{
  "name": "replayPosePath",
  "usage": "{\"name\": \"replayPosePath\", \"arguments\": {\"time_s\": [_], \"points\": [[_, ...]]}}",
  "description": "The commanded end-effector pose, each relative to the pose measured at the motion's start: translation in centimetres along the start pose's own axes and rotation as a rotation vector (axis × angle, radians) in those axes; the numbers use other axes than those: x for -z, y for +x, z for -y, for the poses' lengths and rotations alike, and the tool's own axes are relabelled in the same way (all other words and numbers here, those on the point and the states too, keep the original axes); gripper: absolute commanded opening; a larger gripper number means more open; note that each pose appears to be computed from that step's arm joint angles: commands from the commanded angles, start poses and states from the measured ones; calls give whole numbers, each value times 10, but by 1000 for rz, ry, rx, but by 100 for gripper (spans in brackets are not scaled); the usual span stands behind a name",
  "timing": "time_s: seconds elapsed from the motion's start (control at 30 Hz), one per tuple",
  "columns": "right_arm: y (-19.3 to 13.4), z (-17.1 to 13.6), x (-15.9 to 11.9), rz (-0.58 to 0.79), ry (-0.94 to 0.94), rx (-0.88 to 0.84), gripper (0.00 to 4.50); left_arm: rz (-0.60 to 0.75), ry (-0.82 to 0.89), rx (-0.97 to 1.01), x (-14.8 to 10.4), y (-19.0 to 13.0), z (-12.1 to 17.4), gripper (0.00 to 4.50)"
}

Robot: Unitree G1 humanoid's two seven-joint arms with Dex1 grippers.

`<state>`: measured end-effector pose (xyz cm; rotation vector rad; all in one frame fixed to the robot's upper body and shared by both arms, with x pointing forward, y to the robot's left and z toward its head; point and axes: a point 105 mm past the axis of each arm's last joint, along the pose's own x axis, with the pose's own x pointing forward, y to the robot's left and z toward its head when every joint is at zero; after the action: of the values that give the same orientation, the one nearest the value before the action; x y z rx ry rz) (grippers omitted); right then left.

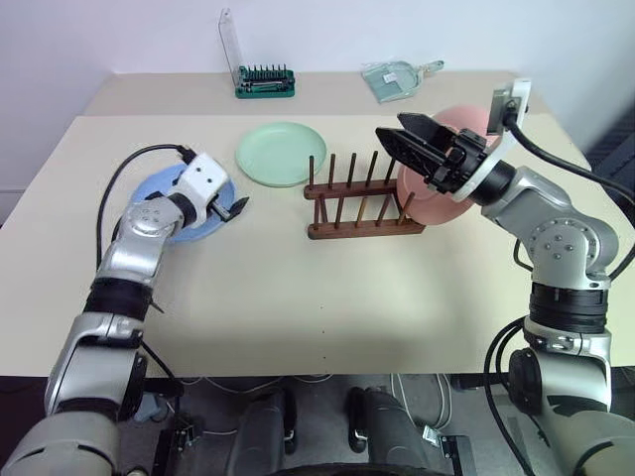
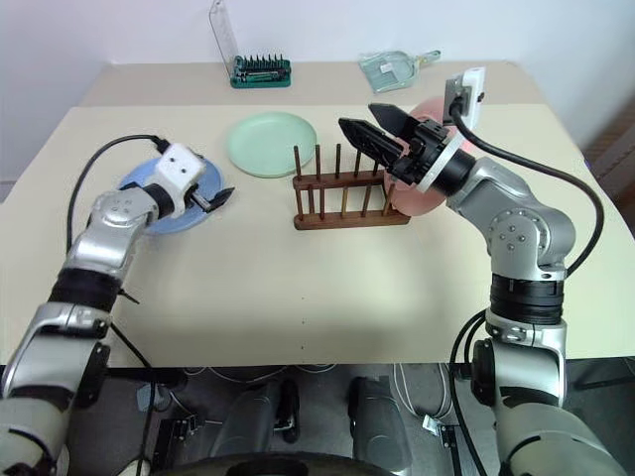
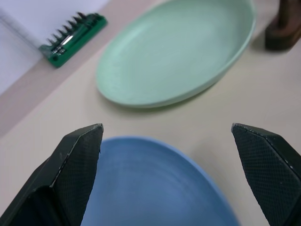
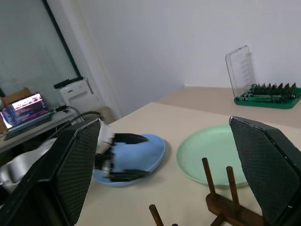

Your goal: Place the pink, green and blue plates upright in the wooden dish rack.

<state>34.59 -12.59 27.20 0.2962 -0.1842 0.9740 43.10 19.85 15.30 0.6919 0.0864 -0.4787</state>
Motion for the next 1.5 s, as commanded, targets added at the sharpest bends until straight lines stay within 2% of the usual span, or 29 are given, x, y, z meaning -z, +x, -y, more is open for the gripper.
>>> {"name": "replayPosePath", "arguments": {"time_s": [0.03, 0.33, 0.53, 0.73, 0.83, 0.87, 1.3, 1.5], "points": [[-4, -8, -11, 47, -36, -9, 450, 11, 65, -2, -12, 16, -6, 449], [-13, -8, -10, 59, -35, 42, 450, 52, 127, 89, -41, 46, 16, 449], [-18, -9, -10, 64, -35, 68, 450, 3, 124, 119, -34, 52, 27, 449], [-22, -8, -12, 67, -38, 91, 450, -2, 105, 105, -28, 51, 27, 179], [-23, -9, -12, 68, -37, 96, 450, -7, 100, 93, -27, 51, 25, 22], [-24, -9, -11, 68, -36, 97, 450, -11, 96, 87, -25, 50, 24, 5], [-22, -6, -7, 66, -20, 98, 450, -28, 88, -6, -21, 50, 14, 5], [-22, -4, -5, 65, -13, 93, 450, 58, 127, -98, -46, 48, -5, 5]]}}
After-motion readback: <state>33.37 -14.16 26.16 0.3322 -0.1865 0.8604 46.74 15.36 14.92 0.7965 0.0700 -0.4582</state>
